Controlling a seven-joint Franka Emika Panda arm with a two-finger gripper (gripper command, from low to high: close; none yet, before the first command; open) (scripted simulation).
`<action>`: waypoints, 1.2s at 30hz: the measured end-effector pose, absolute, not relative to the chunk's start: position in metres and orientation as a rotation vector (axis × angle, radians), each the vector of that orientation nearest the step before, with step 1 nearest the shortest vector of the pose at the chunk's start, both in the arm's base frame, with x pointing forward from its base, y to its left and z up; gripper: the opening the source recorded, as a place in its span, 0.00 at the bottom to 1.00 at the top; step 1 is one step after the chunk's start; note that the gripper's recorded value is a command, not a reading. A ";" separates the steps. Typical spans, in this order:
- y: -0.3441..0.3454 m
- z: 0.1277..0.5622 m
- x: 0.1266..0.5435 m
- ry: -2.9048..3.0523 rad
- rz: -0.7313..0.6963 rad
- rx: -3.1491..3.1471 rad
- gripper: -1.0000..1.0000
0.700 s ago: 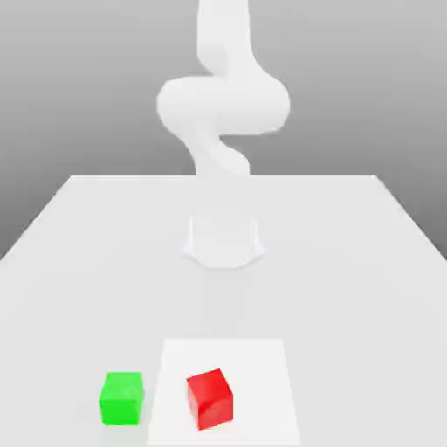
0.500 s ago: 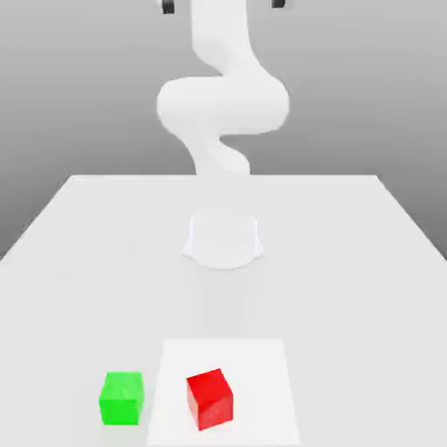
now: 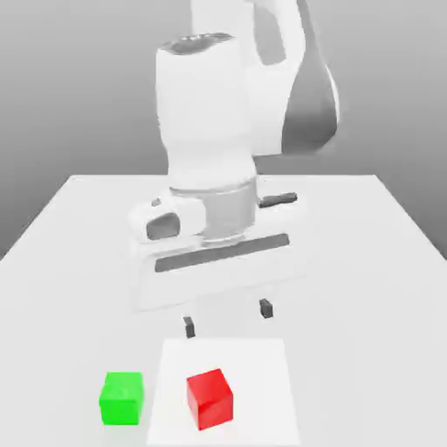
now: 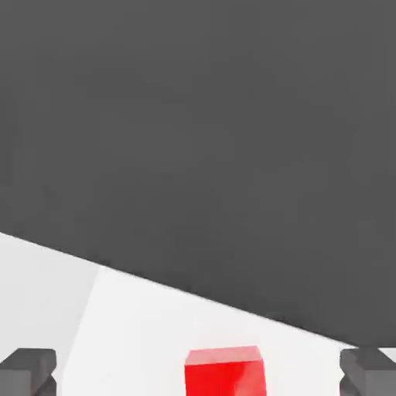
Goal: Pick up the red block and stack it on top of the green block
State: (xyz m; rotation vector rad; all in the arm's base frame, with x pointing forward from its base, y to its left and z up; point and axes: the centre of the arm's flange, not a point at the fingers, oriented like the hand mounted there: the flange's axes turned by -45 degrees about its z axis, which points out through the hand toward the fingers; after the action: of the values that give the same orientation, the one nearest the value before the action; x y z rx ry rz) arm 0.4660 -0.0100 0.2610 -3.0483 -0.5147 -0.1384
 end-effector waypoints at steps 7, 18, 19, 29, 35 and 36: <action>-0.019 0.170 0.451 -0.594 -0.006 -3.087 0.50; -0.019 0.166 0.450 -0.596 -0.003 -3.087 0.00; -0.019 0.176 0.451 -0.596 -0.003 -3.087 0.00; -0.128 0.240 0.437 -0.790 0.000 -3.038 0.00; -0.142 0.192 0.435 -0.860 -0.001 -3.020 0.00; -0.142 0.185 0.435 -0.860 0.001 -3.020 1.00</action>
State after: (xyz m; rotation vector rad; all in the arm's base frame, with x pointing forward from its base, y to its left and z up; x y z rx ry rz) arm 0.4347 -0.1424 0.1847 -3.0204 -0.8596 0.0006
